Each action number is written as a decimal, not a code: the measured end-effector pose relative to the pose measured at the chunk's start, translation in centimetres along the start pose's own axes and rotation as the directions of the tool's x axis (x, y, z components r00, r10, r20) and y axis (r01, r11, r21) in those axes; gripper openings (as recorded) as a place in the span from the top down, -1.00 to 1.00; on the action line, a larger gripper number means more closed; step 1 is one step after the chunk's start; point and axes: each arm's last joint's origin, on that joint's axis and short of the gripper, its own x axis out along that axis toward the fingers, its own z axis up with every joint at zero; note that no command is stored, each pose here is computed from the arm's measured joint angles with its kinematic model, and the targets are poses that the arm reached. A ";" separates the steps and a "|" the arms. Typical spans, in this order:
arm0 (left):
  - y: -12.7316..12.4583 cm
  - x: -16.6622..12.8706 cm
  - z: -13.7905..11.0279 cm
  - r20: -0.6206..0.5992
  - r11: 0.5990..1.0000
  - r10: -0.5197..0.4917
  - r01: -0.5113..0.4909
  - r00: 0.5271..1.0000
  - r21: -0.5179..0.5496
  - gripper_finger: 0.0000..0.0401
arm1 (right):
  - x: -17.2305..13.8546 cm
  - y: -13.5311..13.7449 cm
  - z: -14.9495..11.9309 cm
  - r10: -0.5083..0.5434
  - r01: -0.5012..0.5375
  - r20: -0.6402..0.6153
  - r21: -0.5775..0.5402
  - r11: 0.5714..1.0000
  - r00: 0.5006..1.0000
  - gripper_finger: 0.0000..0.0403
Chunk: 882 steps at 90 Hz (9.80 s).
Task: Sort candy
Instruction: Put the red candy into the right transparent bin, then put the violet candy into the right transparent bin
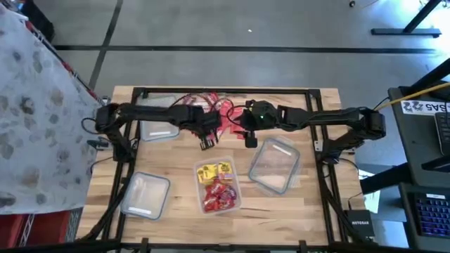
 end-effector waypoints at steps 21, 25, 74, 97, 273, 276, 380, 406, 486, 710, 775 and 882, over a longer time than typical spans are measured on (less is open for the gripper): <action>-9.2 -2.2 0.2 0.188 0.915 -0.403 0.388 0.896 0.111 0.99 | 0.0 0.0 0.0 -0.001 0.001 0.002 -0.007 1.000 1.000 -0.10; -10.8 -2.1 0.2 0.213 0.900 -0.435 0.415 0.875 0.133 0.99 | 0.0 0.0 0.0 -0.001 0.001 0.002 -0.007 1.000 1.000 -0.10; -14.6 0.7 -1.1 0.124 0.864 -0.495 0.502 0.860 -0.038 0.99 | 0.0 1.5 0.1 0.114 -0.114 0.000 0.024 0.993 0.993 -0.10; -15.4 2.3 -1.1 0.064 0.798 -0.585 0.588 0.808 -0.129 0.99 | 0.0 2.8 0.4 0.108 -0.108 -0.009 -0.004 0.994 0.994 -0.10; 17.6 14.6 0.6 0.093 0.956 0.197 -0.171 0.976 -0.239 0.61 | -2.9 -3.9 -1.8 -0.212 0.227 -0.160 0.082 0.970 0.964 -0.10; 17.2 14.3 0.7 0.090 0.959 0.207 -0.184 0.974 -0.214 0.71 | -2.9 -3.9 -1.8 -0.213 0.228 -0.159 0.082 0.970 0.964 -0.10; -13.5 -3.7 -4.5 0.061 0.503 -0.397 0.161 0.916 0.849 1.00 | -2.6 -1.9 -0.6 -0.104 0.110 -0.071 0.094 0.989 0.992 -0.10; -17.5 -2.9 -6.6 0.032 0.486 -0.402 0.184 0.915 0.854 1.00 | -2.5 -1.1 0.4 -0.099 0.098 0.007 0.075 0.992 0.995 -0.10; -18.0 0.8 -7.1 -0.068 0.553 -0.315 0.241 0.947 0.797 0.93 | -2.5 -1.0 0.3 -0.096 0.096 -0.006 0.074 0.993 0.995 -0.10; 16.4 10.2 0.4 -0.441 0.982 0.135 -0.180 0.887 -0.061 1.00 | -2.5 -0.7 -0.7 -0.063 0.067 -0.102 0.028 0.997 0.993 -0.10; -6.9 -4.9 1.1 -0.070 0.978 -0.207 0.209 0.976 0.024 1.00 | -6.3 -1.2 0.1 -0.255 0.260 -0.095 0.047 0.964 0.962 -0.10; -21.2 -5.3 -9.9 0.447 0.943 0.176 -0.020 0.877 -0.331 1.00 | 2.6 18.3 0.6 0.171 -0.172 -0.089 0.004 0.985 0.981 -0.10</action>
